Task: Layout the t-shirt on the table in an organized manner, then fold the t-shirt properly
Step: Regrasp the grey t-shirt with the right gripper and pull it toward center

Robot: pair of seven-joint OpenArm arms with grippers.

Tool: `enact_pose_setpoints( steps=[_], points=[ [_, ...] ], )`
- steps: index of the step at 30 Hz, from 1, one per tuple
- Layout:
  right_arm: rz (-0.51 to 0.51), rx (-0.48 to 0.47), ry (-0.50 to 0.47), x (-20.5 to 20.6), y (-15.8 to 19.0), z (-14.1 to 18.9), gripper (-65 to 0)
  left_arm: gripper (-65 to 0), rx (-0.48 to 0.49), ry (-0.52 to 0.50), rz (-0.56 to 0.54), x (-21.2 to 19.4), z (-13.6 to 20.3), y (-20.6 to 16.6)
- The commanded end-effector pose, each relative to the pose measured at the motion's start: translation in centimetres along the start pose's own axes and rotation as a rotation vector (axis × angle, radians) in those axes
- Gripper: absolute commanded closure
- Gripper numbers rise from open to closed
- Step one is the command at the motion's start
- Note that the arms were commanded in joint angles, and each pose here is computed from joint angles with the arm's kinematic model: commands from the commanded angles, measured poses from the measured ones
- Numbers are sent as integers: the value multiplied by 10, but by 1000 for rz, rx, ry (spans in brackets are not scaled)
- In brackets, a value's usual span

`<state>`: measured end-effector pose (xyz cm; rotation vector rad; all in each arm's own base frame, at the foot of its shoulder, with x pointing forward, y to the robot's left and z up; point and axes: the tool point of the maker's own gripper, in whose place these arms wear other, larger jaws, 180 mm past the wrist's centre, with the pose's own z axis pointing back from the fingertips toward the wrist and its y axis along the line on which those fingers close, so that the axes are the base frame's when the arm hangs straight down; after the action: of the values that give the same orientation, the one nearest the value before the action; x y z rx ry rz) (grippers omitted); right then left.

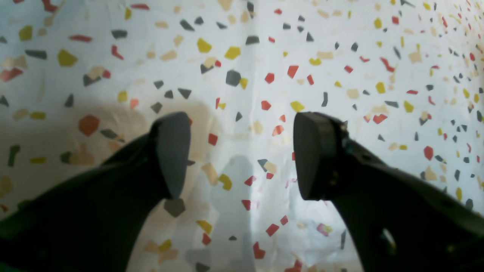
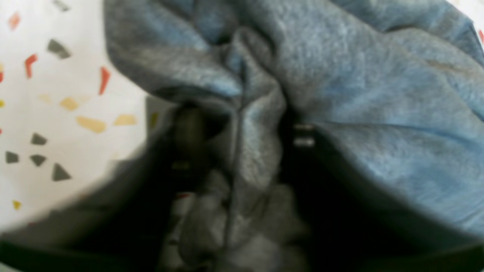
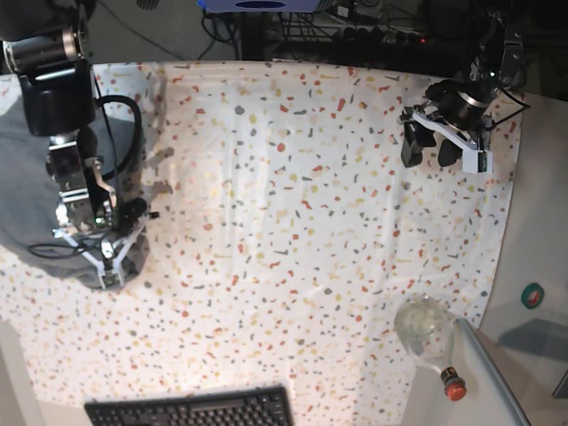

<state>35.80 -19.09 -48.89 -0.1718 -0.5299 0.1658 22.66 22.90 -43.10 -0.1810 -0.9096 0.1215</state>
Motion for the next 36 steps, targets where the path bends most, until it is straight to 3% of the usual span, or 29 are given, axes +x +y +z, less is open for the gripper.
enact_pose_setpoints(
  steps=[1, 6, 10, 14, 19, 26, 33, 36],
  points=[
    [-7, 20, -2, 8, 7, 2, -15, -410, -6, -37, -8, 12, 1, 0],
    [-13, 124, -47, 28, 66, 17, 0, -410, 5, -44, -11, 16, 2, 5],
    [167, 279, -135, 57, 133, 63, 0, -410, 17, -52, -15, 20, 3, 11],
    [240, 337, -212, 84, 160, 109, 0, -410, 47, -62, -9, 23, 4, 23],
    [262, 315, -264, 105, 145, 131, 0, -410, 66, -35, -1, 13, 4, 31],
    [55, 215, -246, 125, 72, 111, 0, -410, 66, -21, 6, 6, 3, 30],
    [-200, 175, -108, 77, 18, 57, 0, -410, 61, -31, 4, 9, 2, 27],
    [-263, 158, -87, 62, 2, 54, -248, -410, 59, -34, 4, 11, 2, 27]
  ],
)
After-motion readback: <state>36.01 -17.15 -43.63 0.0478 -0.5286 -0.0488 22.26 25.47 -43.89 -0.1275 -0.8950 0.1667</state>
